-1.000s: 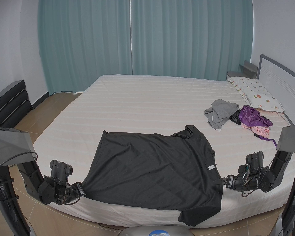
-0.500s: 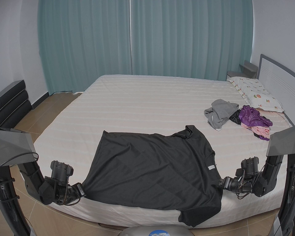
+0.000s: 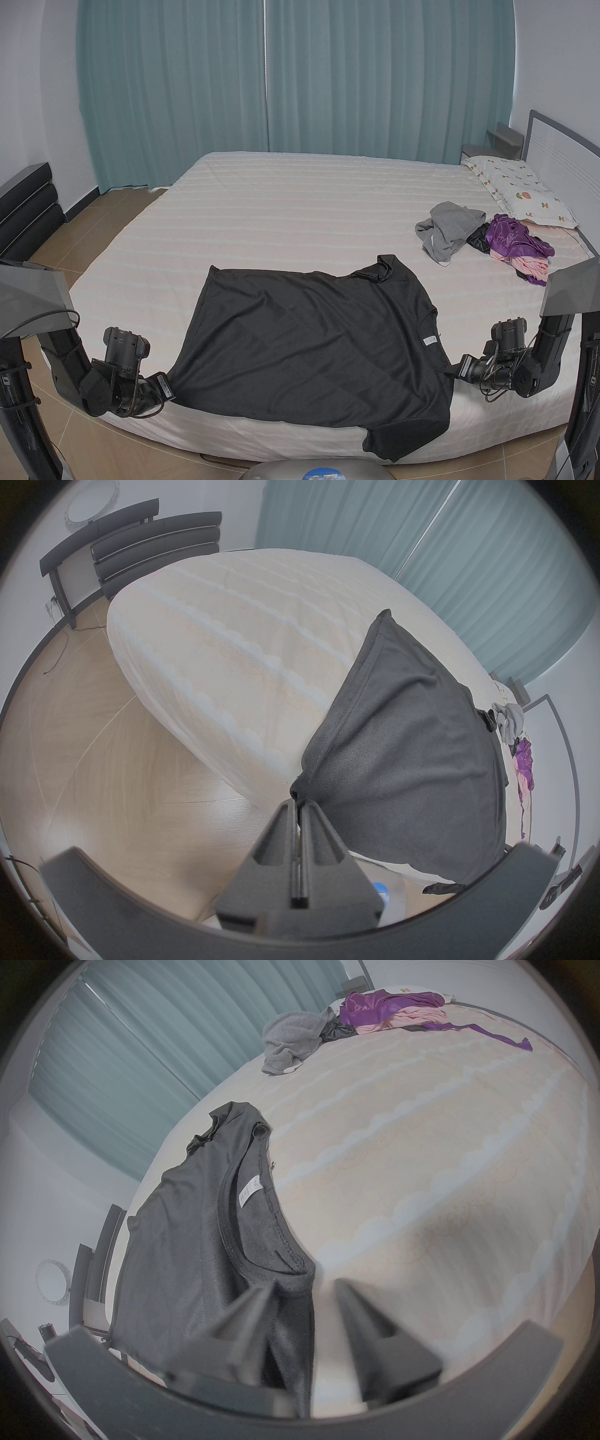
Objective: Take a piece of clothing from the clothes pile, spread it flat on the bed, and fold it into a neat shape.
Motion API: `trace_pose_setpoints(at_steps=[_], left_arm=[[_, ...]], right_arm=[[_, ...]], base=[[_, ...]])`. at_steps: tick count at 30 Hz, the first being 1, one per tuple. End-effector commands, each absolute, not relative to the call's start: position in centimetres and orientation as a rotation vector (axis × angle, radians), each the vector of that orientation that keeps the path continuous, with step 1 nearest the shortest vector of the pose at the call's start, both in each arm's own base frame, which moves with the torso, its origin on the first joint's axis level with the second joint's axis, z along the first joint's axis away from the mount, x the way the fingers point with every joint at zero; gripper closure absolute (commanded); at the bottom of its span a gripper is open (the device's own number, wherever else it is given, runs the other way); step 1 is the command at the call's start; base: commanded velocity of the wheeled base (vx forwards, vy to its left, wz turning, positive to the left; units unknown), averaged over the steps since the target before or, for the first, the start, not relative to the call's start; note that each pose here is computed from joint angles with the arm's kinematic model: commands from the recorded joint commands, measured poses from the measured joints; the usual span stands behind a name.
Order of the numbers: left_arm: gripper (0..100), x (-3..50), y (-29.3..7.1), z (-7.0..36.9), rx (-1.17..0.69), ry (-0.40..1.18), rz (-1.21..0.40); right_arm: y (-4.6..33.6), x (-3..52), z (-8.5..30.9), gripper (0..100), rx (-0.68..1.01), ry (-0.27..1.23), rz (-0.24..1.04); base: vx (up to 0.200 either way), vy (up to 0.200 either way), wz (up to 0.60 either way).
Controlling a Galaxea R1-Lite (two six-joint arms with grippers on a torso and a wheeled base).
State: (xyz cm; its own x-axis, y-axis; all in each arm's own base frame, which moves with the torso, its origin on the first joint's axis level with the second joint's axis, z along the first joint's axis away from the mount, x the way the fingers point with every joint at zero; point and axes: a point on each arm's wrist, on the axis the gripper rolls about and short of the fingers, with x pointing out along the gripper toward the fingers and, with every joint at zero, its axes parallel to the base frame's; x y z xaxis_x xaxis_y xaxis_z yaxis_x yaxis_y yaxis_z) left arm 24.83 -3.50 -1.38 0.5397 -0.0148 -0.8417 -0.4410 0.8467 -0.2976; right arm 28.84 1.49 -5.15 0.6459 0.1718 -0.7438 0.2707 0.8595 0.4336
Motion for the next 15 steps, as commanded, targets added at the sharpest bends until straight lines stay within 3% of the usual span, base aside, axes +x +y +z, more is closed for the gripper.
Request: trace_pose_setpoints(at_steps=[1,15], left_arm=[[100,24.8,-3.5,-1.5,-0.52,0.98,0.269],[100,24.3,-3.4,-1.9,-0.482,1.015,0.266]], right_arm=[[1.3,29.0,-5.3,100,0.554,0.877,-0.068],[-1.5,27.4,-3.0,100,0.581,0.827,-0.153]], base=[[0.0,0.0,0.0],[0.0,0.0,0.0]])
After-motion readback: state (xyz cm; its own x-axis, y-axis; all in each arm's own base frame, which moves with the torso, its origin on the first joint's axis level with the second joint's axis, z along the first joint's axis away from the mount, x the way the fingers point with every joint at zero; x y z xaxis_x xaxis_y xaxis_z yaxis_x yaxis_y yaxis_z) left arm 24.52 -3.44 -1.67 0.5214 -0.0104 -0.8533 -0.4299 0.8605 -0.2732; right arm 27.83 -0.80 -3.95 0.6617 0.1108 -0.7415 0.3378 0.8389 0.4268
